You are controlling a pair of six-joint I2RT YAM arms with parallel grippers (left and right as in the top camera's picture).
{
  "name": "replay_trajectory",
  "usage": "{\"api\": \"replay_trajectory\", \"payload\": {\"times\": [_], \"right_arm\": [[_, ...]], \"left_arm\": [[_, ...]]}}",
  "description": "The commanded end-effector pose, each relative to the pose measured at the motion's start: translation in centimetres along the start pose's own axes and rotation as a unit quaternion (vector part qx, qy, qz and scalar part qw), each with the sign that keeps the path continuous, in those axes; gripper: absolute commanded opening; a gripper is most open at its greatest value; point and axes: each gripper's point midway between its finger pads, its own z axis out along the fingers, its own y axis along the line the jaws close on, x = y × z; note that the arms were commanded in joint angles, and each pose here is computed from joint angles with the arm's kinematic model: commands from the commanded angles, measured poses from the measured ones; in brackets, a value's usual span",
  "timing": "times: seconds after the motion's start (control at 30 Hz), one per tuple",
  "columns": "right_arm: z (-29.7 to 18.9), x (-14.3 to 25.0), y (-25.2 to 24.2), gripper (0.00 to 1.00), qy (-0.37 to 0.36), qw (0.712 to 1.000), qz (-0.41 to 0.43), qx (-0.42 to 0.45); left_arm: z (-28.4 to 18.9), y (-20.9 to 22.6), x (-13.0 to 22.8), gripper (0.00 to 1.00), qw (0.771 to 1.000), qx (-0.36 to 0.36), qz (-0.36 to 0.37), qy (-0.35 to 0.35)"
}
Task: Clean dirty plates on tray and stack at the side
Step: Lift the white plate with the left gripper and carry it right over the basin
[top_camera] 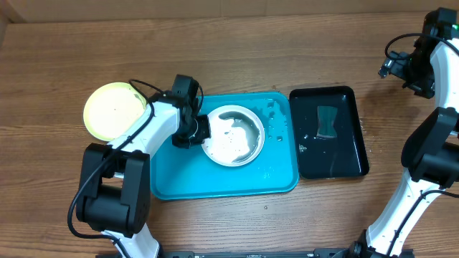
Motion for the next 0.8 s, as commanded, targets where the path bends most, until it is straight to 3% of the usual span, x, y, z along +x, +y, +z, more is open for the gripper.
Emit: {"api": "replay_trajectory", "payload": {"times": [0.0,0.4,0.77], "right_arm": [[-2.0,-1.2,-0.1,1.00,-0.032,0.999,0.006,-0.006],[-2.0,-1.3,-0.1,1.00,-0.033,0.999,0.007,-0.007],[-2.0,-1.3,-0.1,1.00,-0.033,0.999,0.007,-0.007]], "left_arm": [[-1.9,-0.4,-2.8,0.04,0.999,-0.009,0.015,-0.034],[-7.9,-3.4,-6.6,0.04,0.994,-0.028,0.040,-0.100],[-9.7,-12.7,-6.3,0.04,0.977,0.014,0.132,-0.168]]}}
